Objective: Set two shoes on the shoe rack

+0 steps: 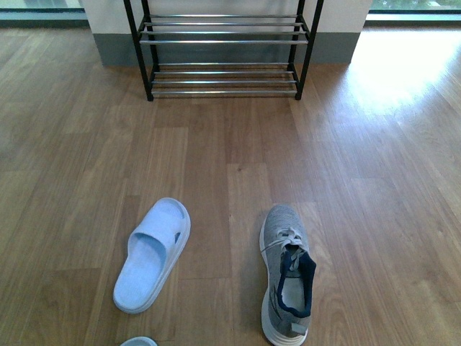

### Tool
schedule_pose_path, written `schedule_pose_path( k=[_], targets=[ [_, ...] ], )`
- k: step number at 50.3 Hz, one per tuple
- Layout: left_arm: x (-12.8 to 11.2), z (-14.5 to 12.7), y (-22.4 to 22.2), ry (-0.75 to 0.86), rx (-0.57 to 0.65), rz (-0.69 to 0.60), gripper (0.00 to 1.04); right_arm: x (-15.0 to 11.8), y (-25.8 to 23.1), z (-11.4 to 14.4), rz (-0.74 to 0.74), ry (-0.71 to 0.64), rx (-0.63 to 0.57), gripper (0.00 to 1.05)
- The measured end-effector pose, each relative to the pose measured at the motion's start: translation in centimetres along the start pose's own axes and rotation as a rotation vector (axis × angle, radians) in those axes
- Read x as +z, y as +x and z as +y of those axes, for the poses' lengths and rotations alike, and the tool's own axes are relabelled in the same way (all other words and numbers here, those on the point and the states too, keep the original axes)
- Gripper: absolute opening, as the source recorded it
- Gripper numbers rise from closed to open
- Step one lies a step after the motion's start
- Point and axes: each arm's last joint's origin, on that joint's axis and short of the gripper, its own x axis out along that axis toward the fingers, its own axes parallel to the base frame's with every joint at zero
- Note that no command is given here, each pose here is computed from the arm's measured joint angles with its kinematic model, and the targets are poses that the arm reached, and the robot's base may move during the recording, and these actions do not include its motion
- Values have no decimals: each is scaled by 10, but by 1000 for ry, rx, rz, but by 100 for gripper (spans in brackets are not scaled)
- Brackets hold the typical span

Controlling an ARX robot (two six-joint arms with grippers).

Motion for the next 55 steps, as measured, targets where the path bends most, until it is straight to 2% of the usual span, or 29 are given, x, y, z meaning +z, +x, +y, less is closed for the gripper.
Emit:
schedule_pose_path(
  k=[47,49,52,55],
  targets=[
    [0,0,0,1,-1,0,2,0,0,0,0,0,-3,95],
    [0,0,0,1,-1,0,2,-1,0,0,27,-8,24,95],
    [0,0,0,1,0,0,2,-4,5,-1,214,-53,175,95],
    [0,0,0,1,-2,-1,2,-12,19,-2,333,-62,218,95]
  ],
)
